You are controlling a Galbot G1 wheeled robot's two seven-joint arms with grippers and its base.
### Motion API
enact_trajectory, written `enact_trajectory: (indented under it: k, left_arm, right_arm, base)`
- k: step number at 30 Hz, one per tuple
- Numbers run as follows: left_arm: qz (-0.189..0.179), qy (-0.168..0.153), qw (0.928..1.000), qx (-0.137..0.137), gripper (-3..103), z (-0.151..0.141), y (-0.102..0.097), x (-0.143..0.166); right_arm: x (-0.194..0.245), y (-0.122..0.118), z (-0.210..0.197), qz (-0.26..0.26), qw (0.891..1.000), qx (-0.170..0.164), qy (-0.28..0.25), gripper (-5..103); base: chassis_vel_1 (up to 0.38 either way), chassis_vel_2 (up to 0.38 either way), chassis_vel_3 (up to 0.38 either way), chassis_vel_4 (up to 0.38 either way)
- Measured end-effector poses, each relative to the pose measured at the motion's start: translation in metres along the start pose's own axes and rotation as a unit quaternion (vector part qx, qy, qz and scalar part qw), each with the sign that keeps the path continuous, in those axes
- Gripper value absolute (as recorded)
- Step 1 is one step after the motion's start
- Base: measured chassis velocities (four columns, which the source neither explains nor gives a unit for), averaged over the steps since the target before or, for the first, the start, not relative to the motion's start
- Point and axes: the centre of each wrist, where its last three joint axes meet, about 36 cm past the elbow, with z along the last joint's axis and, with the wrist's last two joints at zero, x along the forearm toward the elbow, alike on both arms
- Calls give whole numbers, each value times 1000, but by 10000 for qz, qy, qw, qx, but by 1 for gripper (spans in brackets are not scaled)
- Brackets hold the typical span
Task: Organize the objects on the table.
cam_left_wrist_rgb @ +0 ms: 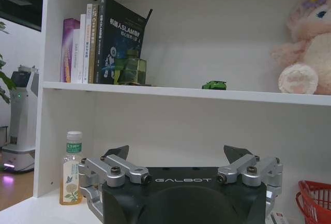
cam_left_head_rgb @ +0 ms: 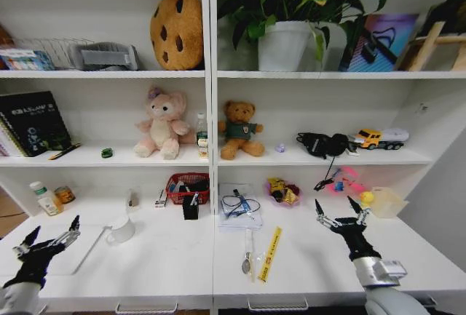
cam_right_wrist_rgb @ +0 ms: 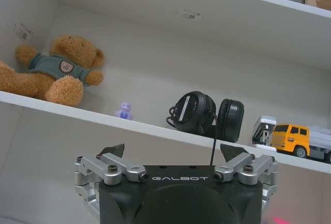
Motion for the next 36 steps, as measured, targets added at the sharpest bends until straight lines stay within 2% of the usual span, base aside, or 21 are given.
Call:
enact_trajectory:
  k: [36]
  left_arm:
    - [0,0,10000,0,100,0,0,0]
  right_arm:
    - [-3,5,1,-5,10000,-55,36,100]
  base:
    - [4,5,-3,-5]
